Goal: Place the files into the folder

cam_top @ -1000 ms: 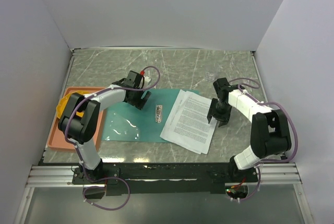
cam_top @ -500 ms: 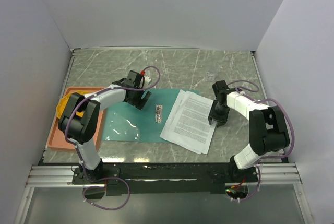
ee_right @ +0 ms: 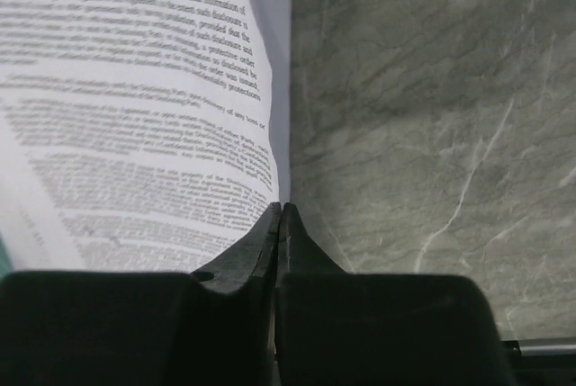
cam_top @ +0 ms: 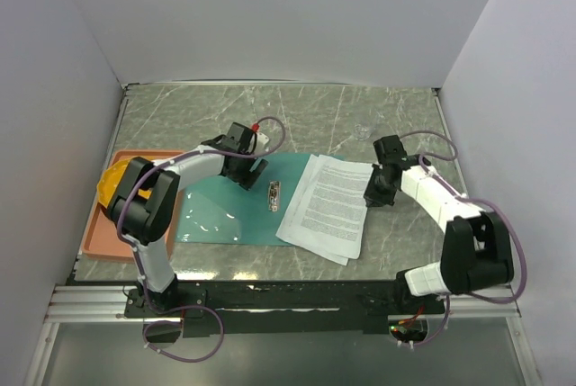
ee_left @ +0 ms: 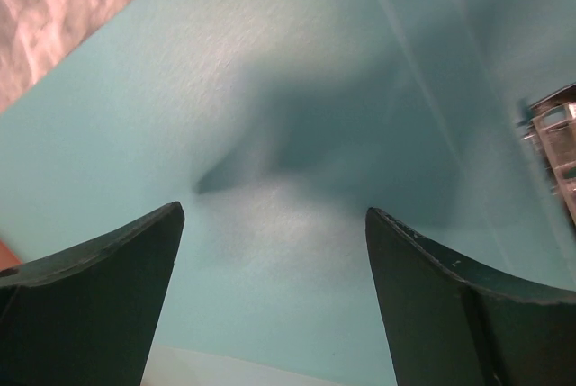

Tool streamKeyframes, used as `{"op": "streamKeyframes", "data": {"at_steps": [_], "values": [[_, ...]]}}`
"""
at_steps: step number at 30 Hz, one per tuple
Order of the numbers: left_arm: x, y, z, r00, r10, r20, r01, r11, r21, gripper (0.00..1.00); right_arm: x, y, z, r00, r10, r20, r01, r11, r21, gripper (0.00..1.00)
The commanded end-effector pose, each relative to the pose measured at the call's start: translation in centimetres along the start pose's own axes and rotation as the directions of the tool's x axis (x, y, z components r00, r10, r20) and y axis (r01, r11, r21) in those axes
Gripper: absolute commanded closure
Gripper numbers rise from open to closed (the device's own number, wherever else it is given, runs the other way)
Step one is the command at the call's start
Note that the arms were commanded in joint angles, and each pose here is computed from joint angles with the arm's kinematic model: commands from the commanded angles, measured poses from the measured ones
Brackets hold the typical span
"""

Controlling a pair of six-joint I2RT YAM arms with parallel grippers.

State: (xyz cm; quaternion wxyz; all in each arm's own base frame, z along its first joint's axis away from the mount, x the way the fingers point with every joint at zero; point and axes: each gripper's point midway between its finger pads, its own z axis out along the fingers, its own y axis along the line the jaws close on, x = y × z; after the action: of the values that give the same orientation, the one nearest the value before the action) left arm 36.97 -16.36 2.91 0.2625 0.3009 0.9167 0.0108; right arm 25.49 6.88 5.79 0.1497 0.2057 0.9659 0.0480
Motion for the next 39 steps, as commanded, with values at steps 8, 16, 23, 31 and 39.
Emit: {"op": "streamKeyframes", "data": {"at_steps": [8, 16, 23, 31, 39], "values": [[-1.1, -4.4, 1.2, 0.998, 0.062, 0.002, -0.062, 0.995, 0.082, 0.13, -2.1, 6.5, -6.9, 0.980, -0.104, 0.172, 0.165, 0.905, -0.393, 1.00], [-1.0, -7.7, 0.5, 0.999, 0.033, -0.025, -0.029, 0.987, 0.155, 0.14, -6.0, 10.6, -12.3, 0.950, -0.121, 0.288, 0.258, 0.823, -0.506, 1.00], [-0.8, -10.4, -0.8, 0.998, -0.035, -0.050, 0.045, 0.978, 0.204, 0.14, -6.9, 11.9, -13.9, 0.940, -0.125, 0.318, 0.288, 0.790, -0.541, 1.00], [-2.1, -14.5, -3.6, 0.990, -0.122, -0.066, 0.136, 0.942, 0.306, 0.15, -7.3, 12.2, -14.4, 0.927, -0.144, 0.345, 0.321, 0.779, -0.539, 1.00], [-3.5, -15.6, -5.9, 0.986, -0.164, -0.026, 0.164, 0.933, 0.320, 0.14, -7.4, 12.5, -15.6, 0.915, -0.153, 0.374, 0.353, 0.754, -0.555, 1.00]]}}
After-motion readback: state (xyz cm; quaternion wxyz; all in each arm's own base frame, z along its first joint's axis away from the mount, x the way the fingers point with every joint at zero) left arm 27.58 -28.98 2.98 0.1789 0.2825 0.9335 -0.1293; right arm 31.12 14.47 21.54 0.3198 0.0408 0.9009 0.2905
